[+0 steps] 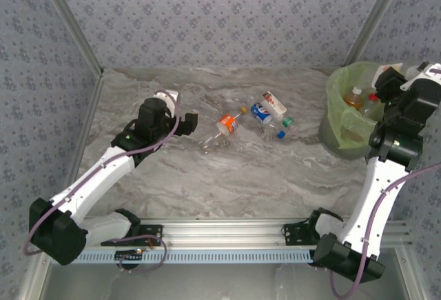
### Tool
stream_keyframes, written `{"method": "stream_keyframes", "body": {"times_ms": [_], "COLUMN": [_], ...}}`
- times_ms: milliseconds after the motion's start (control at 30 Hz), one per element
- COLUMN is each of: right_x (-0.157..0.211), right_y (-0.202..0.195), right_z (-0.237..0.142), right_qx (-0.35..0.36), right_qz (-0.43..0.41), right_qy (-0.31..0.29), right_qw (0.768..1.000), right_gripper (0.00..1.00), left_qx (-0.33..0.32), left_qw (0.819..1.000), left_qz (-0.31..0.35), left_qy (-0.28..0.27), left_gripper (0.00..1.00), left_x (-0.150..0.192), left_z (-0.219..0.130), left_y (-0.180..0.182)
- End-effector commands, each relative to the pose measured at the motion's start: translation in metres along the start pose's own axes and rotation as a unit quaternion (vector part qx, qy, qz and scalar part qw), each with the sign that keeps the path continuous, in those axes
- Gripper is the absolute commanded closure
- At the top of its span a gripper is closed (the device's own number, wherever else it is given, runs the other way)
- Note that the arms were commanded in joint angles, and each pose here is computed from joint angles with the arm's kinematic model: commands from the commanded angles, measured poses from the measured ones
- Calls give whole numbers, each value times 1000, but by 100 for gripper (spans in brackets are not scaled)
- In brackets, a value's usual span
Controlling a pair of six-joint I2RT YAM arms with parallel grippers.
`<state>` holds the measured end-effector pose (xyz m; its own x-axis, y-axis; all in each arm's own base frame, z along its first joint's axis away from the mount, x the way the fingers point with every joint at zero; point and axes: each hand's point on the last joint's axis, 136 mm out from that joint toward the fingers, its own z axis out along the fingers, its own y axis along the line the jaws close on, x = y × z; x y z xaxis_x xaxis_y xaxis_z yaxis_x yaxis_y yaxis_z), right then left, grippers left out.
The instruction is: Put the plastic bottles in the bin
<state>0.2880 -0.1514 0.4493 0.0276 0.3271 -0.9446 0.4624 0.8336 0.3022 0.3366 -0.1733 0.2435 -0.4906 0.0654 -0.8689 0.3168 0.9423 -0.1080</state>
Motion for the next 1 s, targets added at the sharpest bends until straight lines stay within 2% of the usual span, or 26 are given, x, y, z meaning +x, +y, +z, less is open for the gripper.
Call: {"method": "stream_keyframes", "body": {"times_ms": [0,333,500,667,867,967], "right_x": [5,22,28,40,63,78], "right_y": [-30,-59,-63,-70,-82,-85], "right_z": [6,27,41,57,76,82], "right_qx": [69,157,231,281,309,315], "right_qz": [12,-22,-100,-159,-197,-215], "right_qy": [7,42,58,83,124,157], "right_qw": [998,986,966,943,922,911], "right_gripper": [100,100,100,95,80,59], "left_qx": [-11,-10,-12,-13,-14,-14], "left_qw": [1000,1000,1000,1000,1000,999], "left_qz": [-9,-14,-17,-21,-25,-28], "left_qy": [-2,2,3,6,12,12], "left_gripper": [1,1,1,1,1,1], "left_x": [-1,0,0,1,4,4], "left_z": [-3,-2,-1,0,-1,-1], "left_y": [6,7,8,9,10,11]}}
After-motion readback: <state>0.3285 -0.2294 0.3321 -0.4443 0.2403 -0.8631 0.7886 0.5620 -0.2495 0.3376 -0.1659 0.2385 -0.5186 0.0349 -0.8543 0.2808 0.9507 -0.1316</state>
